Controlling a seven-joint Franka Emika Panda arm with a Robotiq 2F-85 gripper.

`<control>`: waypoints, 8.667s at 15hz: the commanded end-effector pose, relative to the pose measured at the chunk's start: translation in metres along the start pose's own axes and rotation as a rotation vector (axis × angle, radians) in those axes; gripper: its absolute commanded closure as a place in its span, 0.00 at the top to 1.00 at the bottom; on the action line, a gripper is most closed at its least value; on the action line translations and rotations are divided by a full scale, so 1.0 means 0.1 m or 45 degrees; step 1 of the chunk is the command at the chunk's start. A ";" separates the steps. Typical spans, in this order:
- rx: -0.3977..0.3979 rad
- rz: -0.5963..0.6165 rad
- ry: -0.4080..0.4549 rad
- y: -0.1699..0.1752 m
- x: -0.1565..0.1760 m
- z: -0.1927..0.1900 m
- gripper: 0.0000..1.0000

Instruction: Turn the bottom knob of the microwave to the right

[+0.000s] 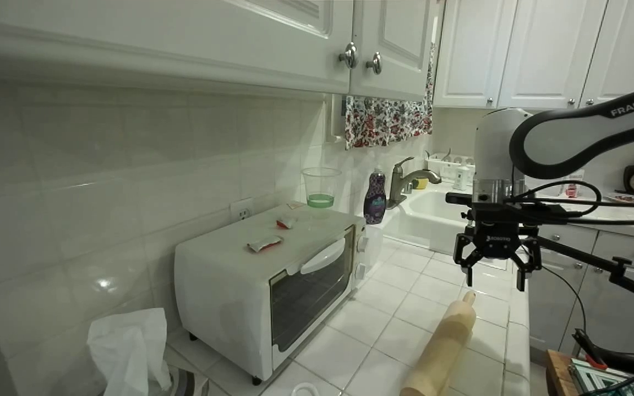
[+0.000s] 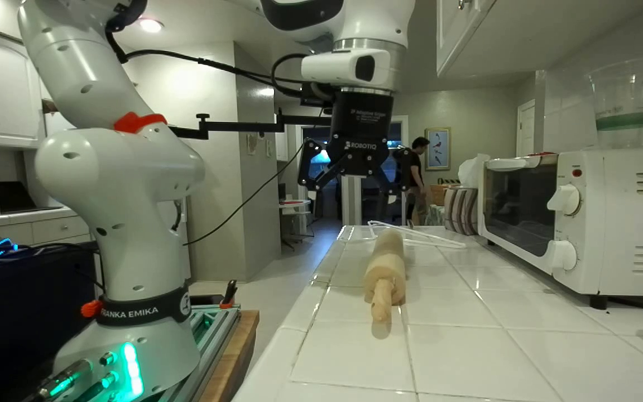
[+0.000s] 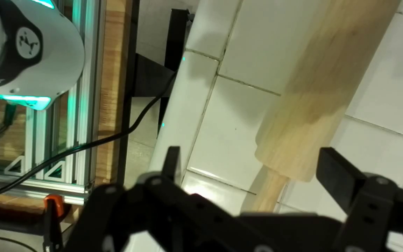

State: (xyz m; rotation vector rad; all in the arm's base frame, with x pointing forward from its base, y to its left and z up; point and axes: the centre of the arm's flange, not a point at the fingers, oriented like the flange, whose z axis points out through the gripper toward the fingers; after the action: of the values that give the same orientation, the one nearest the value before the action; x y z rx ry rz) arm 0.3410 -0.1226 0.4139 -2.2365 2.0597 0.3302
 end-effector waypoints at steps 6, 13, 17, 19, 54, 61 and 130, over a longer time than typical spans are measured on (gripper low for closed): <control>0.000 0.000 0.000 0.00 0.00 0.00 1.00; 0.043 -0.267 0.309 -0.47 0.16 -0.15 1.00; 0.085 -0.457 0.527 -0.82 0.17 -0.22 1.00; 0.125 -0.555 0.628 -0.99 0.15 -0.21 1.00; 0.205 -1.222 1.034 -1.70 -0.16 -0.03 1.00; 0.239 -1.326 0.946 -1.80 -0.07 0.09 1.00; 0.417 -1.434 0.545 -1.88 0.49 0.34 0.03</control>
State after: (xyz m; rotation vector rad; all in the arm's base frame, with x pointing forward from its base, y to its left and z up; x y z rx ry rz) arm 0.5319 -0.1340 0.3709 -2.9450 0.5650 -0.5736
